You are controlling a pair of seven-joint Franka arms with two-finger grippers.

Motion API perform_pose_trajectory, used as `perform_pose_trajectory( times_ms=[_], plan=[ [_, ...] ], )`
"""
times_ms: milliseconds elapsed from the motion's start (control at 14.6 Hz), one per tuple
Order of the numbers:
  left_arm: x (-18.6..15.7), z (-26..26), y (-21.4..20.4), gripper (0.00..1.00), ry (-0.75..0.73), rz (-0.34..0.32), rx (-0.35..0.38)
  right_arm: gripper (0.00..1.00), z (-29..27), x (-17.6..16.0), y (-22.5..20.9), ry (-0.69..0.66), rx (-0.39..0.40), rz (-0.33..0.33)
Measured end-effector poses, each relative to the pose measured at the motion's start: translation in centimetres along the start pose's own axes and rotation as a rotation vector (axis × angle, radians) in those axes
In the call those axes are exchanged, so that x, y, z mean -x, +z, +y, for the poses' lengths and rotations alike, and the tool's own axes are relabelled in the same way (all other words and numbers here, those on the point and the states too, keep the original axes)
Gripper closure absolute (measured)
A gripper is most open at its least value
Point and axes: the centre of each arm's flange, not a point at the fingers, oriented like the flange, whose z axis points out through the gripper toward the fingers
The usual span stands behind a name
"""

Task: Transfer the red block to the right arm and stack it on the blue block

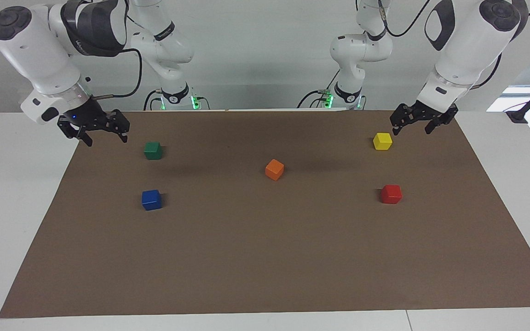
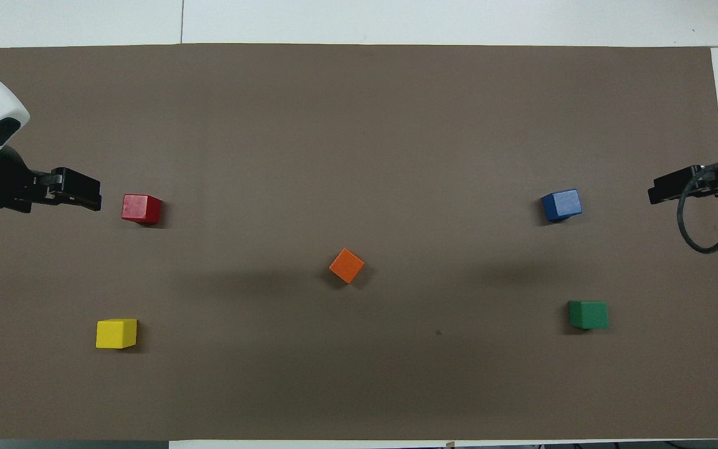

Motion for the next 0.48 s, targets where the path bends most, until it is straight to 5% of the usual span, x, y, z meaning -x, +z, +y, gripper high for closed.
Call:
perform_pose_trajectory(
  times_ms=[479],
  plan=[
    [-1.6,0.4,5.0,0.0,0.005,0.059,0.004,0.0,0.0,0.0,0.0,0.0,0.0,-0.001]
  ],
)
